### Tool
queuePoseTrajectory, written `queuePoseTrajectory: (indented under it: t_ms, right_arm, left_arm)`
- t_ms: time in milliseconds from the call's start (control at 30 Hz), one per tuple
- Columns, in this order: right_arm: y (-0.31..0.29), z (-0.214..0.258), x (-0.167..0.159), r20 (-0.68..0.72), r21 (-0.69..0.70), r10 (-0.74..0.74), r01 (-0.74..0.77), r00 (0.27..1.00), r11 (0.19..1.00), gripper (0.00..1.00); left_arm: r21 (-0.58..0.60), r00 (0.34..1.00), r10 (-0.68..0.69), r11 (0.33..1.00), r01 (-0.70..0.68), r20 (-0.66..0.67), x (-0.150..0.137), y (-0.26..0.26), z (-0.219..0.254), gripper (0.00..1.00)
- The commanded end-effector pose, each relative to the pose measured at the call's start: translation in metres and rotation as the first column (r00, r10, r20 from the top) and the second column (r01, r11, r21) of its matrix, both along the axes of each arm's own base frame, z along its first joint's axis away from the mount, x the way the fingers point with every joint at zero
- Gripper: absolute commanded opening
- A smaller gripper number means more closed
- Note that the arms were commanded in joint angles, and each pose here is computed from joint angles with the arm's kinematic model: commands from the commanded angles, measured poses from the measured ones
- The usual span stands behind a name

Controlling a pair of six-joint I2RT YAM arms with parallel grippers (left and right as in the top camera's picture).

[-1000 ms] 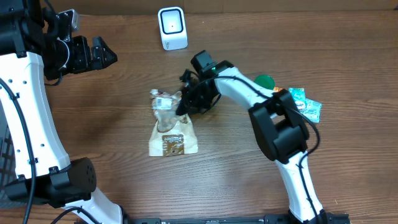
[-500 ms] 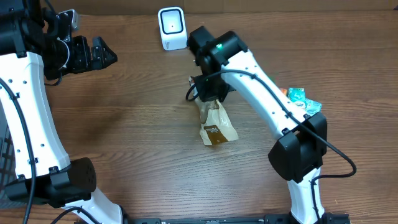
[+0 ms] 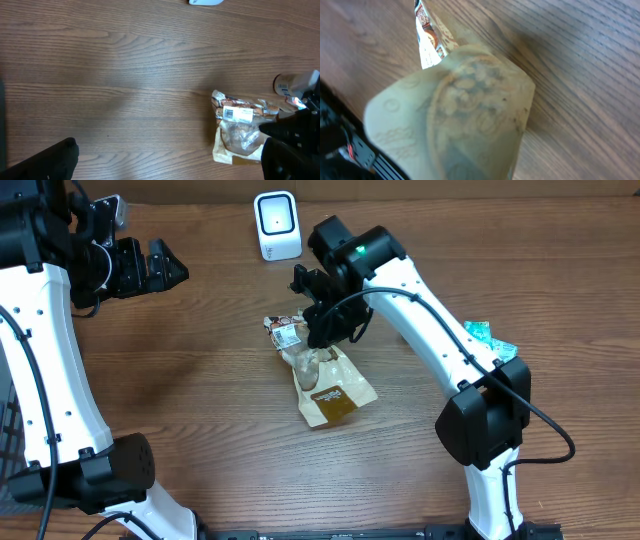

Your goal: Scan the item barcode

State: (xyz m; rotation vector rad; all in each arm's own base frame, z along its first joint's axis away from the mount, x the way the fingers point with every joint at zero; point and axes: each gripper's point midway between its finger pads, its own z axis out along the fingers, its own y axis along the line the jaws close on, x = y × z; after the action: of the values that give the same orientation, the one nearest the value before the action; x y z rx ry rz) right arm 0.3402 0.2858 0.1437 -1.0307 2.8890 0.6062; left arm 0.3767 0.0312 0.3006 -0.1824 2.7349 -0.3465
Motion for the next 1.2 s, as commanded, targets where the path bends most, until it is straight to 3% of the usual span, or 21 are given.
queuePoseTrajectory:
  t_ms: [0,367,467,700,800,867,1167]
  right_arm:
    - [0.008,-0.009,-0.010,0.019,0.072,0.157,-0.158,0.987,0.985,0.04]
    - [0.006,-0.069,-0.005,0.023,0.042,0.115,-0.116,0.993,0.992,0.04]
    - [0.005,-0.073,0.004,0.029,0.052,0.055,-0.056,0.998,0.997,0.10]
    - [0.010,-0.088,0.017,0.074,0.083,0.011,-0.017,0.997,0.996,0.13]
    - [0.010,-0.094,0.019,0.066,0.087,-0.030,0.024,0.997,0.996,0.34]
    - [0.009,-0.097,0.018,0.052,0.084,-0.052,0.047,0.997,0.995,0.60]
    - [-0.022,-0.103,0.021,-0.050,0.059,-0.176,0.179,0.983,0.982,0.70]
  left_arm:
    - [0.004,0.999,-0.024,1.000,0.023,0.027,-0.001,-0.004,0.008,1.00]
    - [0.004,0.999,-0.024,1.000,0.023,0.027,-0.001,-0.004,0.008,1.00]
    - [0.004,0.999,-0.024,1.000,0.023,0.026,-0.001,-0.004,0.008,1.00]
    - [0.004,0.999,-0.024,1.000,0.023,0.027,-0.001,-0.004,0.008,1.00]
    - [0.004,0.999,-0.024,1.000,0.023,0.027,-0.001,-0.004,0.008,1.00]
    - [0.004,0.999,-0.024,1.000,0.023,0.027,-0.001,-0.004,0.008,1.00]
    - [0.004,0.999,-0.024,1.000,0.023,0.027,-0.001,-0.004,0.008,1.00]
